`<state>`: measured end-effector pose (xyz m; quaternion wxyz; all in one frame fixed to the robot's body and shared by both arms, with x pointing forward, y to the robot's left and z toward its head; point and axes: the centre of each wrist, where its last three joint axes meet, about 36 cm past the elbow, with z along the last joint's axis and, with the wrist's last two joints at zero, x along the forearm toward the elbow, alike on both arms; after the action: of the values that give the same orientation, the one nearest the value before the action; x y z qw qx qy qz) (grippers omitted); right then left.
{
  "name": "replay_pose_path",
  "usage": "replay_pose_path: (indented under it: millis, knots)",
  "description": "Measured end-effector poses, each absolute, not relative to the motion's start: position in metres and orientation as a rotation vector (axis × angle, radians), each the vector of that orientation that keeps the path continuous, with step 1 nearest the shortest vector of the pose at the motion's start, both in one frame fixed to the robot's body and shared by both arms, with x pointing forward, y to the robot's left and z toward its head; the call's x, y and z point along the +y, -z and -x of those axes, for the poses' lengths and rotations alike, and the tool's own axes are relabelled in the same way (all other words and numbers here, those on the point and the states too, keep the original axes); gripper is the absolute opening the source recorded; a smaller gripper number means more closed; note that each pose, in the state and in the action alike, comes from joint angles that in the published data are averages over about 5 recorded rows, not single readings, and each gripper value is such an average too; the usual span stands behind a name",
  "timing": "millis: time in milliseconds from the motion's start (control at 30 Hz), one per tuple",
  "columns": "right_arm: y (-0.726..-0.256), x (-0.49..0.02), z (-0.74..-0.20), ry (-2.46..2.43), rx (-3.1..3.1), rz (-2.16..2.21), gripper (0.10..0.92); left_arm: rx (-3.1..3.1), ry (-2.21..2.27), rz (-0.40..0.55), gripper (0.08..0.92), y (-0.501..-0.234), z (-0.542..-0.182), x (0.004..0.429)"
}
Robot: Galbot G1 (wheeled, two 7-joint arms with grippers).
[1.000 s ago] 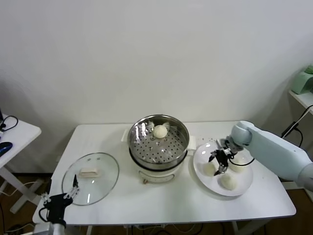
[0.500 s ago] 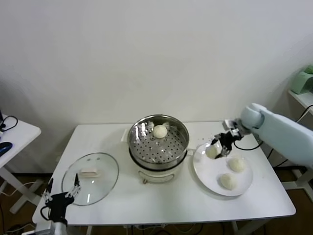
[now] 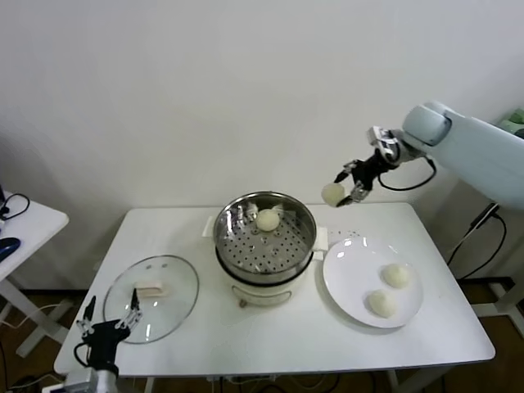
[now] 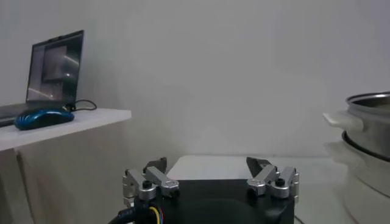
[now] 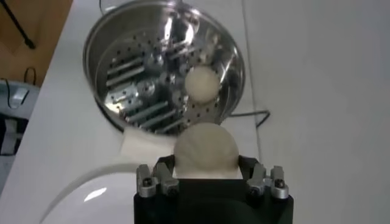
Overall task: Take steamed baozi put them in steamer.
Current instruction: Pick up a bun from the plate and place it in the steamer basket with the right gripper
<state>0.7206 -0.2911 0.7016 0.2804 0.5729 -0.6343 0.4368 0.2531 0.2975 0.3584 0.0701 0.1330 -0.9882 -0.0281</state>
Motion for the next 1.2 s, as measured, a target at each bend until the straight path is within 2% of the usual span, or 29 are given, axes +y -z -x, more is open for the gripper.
replay_pose_path:
  millis: [233, 600, 800, 1200]
  knots:
    - [-0.694, -0.214, -0.731, -1.188, -1.633, -1.625, 0.688, -2.973, 0.08, -0.407, 0.823, -0.361, -0.25, 0.297]
    - [-0.64, -0.111, -0.733, -1.206, -1.474, -1.738, 0.687, -2.973, 0.072, -0.415, 0.823, -0.365, -0.243, 0.298]
    - [-0.615, -0.081, -0.733, -1.228, -1.42, -1.758, 0.689, -2.968, 0.06, -0.42, 0.823, -0.364, -0.239, 0.297]
    - [-0.587, -0.054, -0.736, -1.261, -1.378, -1.761, 0.687, -2.949, 0.034, -0.426, 0.823, -0.358, -0.233, 0.298]
